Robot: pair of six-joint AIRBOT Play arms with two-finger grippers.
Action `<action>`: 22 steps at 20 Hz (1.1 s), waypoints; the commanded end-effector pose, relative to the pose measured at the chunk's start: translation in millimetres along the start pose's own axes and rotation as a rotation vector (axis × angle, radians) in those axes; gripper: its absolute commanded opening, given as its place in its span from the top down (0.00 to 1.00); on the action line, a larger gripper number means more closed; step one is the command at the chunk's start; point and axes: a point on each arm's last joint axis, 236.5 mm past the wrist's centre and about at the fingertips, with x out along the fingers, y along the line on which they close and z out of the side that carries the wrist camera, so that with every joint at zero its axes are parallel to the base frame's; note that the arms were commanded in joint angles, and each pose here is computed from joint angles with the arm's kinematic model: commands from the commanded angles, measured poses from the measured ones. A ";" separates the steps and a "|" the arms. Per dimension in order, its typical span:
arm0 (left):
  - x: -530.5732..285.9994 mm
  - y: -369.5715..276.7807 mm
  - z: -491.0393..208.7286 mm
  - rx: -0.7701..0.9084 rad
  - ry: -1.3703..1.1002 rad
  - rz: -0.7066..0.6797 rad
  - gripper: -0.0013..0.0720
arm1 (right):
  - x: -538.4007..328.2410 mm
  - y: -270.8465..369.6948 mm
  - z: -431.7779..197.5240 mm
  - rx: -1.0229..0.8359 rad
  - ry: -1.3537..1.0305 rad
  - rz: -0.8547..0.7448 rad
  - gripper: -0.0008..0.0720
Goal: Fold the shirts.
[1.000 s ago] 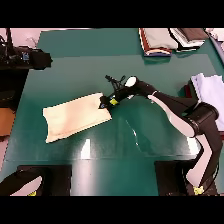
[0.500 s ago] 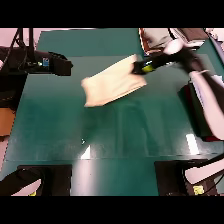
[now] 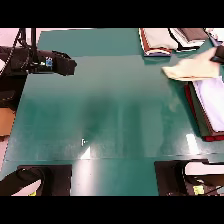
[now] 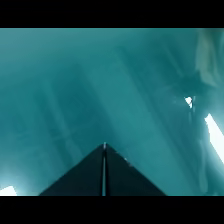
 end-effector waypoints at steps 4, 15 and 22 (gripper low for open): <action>0.2 -2.8 0.4 -0.036 -0.002 -0.011 0.95 | -56.4 -30.8 70.6 0.065 -0.267 -0.002 0.96; 0.2 -3.5 -1.0 -0.034 0.004 -0.014 0.95 | -150.3 0.6 78.0 -0.053 -0.347 -0.054 0.96; 0.2 -3.3 -3.8 -0.025 0.016 -0.013 0.95 | -177.3 -74.5 -47.1 0.056 -0.120 -0.244 0.96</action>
